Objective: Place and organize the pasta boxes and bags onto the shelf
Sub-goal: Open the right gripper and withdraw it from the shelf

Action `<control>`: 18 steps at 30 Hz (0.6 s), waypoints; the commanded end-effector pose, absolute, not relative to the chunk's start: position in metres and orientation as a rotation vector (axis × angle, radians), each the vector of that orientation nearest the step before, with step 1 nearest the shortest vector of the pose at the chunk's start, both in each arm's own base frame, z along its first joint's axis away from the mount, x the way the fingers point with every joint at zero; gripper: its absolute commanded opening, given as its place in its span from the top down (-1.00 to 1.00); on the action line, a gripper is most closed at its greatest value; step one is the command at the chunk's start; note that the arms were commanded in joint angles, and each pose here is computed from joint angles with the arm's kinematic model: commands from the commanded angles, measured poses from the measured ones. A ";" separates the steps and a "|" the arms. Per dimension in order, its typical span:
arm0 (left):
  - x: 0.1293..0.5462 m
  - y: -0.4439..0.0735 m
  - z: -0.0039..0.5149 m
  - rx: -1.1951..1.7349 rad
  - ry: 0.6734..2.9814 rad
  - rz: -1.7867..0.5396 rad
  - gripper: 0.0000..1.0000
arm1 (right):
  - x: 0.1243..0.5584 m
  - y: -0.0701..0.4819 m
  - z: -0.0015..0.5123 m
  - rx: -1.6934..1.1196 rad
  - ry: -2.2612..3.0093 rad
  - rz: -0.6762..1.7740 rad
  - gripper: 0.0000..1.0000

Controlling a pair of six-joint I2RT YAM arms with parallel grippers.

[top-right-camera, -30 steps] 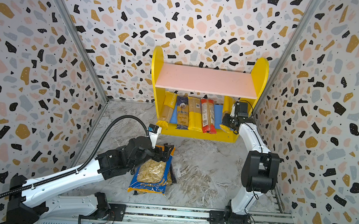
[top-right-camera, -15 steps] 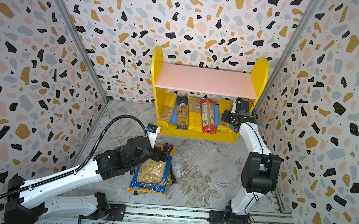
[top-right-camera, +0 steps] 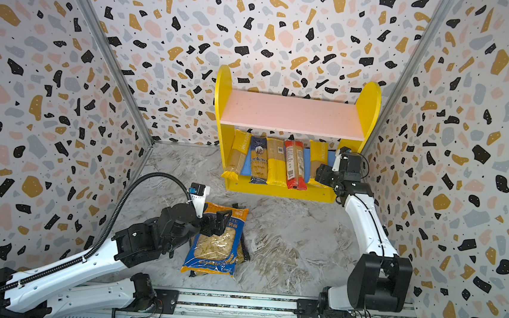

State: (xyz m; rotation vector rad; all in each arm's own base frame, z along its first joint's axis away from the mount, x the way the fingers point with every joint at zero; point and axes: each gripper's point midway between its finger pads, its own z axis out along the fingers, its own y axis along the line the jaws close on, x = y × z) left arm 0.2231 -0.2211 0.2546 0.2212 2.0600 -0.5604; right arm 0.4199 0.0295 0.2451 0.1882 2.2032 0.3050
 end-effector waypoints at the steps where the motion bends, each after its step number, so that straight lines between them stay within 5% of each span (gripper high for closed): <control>1: 0.221 -0.201 0.238 0.131 2.095 -0.520 -0.99 | 0.390 0.035 0.258 0.183 2.191 0.314 -0.54; 10: 0.204 -0.167 0.210 -0.058 2.133 -0.554 -0.99 | 0.318 0.100 0.270 0.045 2.160 0.568 -0.81; 18: 0.194 -0.142 0.174 -0.258 2.161 -0.589 -0.98 | 0.250 0.198 0.225 -0.166 2.192 1.009 -0.98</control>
